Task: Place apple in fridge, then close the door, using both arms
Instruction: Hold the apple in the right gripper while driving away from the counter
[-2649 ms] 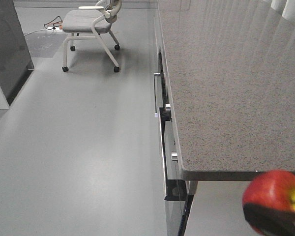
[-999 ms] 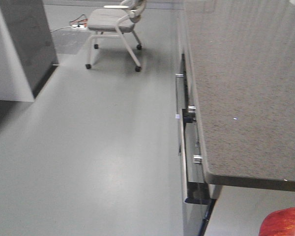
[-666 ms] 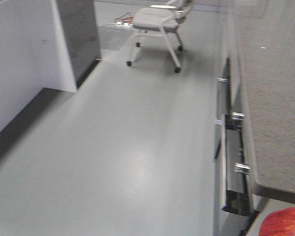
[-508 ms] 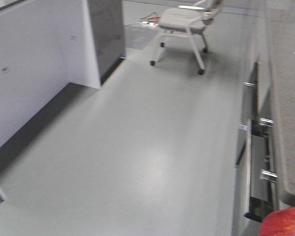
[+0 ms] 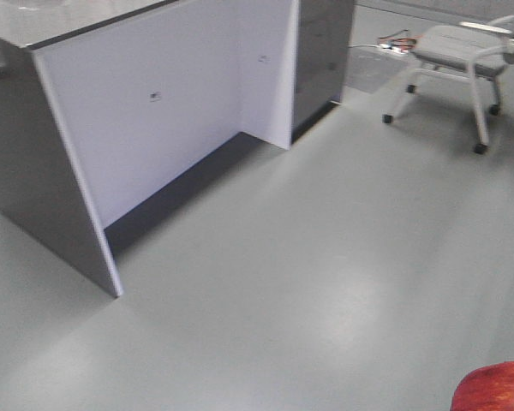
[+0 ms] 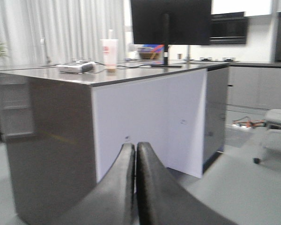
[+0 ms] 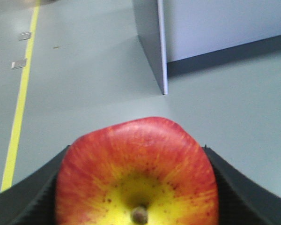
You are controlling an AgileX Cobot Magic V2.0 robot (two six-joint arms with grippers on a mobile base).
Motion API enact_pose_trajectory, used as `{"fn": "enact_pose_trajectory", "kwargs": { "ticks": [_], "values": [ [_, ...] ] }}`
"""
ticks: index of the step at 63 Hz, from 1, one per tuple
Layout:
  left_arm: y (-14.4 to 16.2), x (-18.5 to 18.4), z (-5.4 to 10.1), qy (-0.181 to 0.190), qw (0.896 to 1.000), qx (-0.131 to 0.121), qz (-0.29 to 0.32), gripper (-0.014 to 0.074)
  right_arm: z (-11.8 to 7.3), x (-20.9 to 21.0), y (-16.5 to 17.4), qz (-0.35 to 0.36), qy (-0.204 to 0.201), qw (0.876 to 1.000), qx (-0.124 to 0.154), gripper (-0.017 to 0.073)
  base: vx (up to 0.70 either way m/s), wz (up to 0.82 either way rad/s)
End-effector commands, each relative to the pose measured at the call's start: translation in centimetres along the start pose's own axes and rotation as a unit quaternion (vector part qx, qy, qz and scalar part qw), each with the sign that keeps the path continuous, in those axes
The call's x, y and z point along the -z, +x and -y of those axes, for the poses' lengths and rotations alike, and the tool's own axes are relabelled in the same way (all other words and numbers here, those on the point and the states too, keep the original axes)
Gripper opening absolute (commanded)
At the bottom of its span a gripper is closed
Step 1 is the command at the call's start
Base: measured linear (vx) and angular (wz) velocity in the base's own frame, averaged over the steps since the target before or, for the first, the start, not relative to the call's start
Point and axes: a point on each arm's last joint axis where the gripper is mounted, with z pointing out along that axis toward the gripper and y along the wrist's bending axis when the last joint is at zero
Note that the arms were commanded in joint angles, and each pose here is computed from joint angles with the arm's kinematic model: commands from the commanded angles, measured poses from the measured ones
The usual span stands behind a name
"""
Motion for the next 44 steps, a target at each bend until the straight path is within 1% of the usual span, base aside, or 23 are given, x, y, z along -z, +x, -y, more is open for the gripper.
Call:
{"fn": "enact_pose_trajectory", "kwargs": {
  "ticks": [1,44],
  "values": [
    [0.00,0.11,-0.04,-0.001,0.999,0.009,0.032,-0.0006,-0.06,0.38,-1.29,0.044,0.001,0.999,-0.002,0.0401,-0.03,0.51],
    [0.00,0.11,-0.04,-0.001,0.999,0.009,0.032,-0.0006,-0.06,0.38,-1.29,0.044,0.001,0.999,-0.002,0.0401,0.00,0.48]
  ]
}}
